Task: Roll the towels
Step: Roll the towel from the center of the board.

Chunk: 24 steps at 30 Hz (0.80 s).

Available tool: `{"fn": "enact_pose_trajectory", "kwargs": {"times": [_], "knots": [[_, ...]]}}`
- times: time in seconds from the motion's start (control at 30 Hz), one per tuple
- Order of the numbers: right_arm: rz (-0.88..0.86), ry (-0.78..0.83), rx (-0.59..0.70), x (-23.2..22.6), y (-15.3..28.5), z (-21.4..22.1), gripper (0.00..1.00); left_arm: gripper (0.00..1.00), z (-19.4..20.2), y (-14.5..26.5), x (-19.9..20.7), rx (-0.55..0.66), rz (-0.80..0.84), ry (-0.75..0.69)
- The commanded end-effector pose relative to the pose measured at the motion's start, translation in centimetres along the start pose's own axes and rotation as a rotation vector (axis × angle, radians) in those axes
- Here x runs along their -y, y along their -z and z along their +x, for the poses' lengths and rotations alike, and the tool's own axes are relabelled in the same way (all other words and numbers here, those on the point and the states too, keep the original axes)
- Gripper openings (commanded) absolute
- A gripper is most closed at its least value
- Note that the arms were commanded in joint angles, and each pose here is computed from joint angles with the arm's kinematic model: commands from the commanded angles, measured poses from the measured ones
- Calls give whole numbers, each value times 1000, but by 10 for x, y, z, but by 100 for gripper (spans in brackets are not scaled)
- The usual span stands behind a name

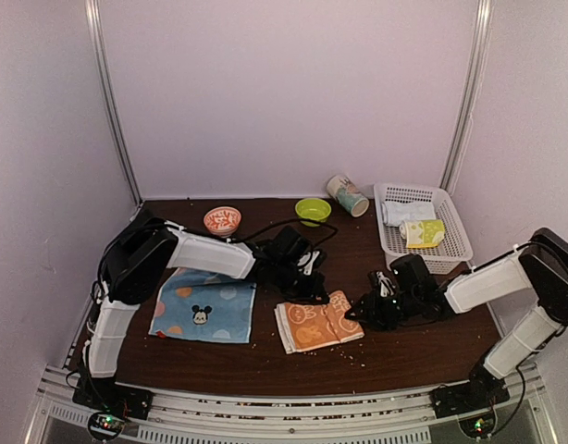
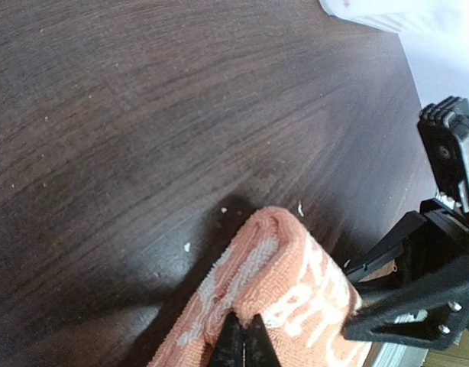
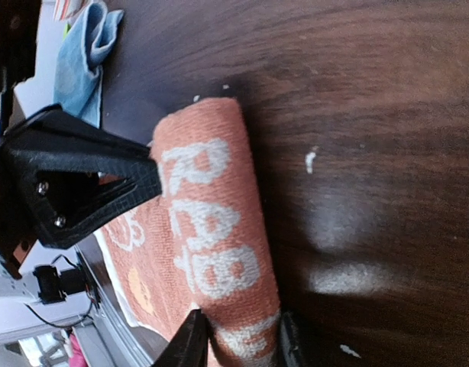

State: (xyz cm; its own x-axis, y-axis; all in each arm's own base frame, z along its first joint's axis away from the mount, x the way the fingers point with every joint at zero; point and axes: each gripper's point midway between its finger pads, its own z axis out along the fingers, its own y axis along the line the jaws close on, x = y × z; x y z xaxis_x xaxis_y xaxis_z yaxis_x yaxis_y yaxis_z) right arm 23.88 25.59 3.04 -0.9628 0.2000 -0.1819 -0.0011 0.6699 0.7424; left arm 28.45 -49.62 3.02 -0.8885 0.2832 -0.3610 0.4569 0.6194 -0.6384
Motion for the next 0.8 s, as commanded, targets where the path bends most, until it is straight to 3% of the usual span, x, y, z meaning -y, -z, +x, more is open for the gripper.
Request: {"fn": "enact_pose_trajectory", "kwargs": {"times": [0.0,0.13,0.2,0.3,0.4,0.77], "knots": [[36,-70,-41,20,-6,14,27,0,13,-4,-18,-29,-40,30],[54,-37,-40,17,-6,13,0,0,13,-1,-14,-28,-33,22],[100,-5,-33,19,-1,10,0,0,9,7,-8,-19,-30,4],[168,57,-9,19,11,3,0,19,0,25,4,9,-34,-32],[285,139,11,21,27,-5,0,29,-2,41,12,17,-38,-56],[645,387,72,16,47,-24,0,28,12,47,-1,30,-66,-46]]}}
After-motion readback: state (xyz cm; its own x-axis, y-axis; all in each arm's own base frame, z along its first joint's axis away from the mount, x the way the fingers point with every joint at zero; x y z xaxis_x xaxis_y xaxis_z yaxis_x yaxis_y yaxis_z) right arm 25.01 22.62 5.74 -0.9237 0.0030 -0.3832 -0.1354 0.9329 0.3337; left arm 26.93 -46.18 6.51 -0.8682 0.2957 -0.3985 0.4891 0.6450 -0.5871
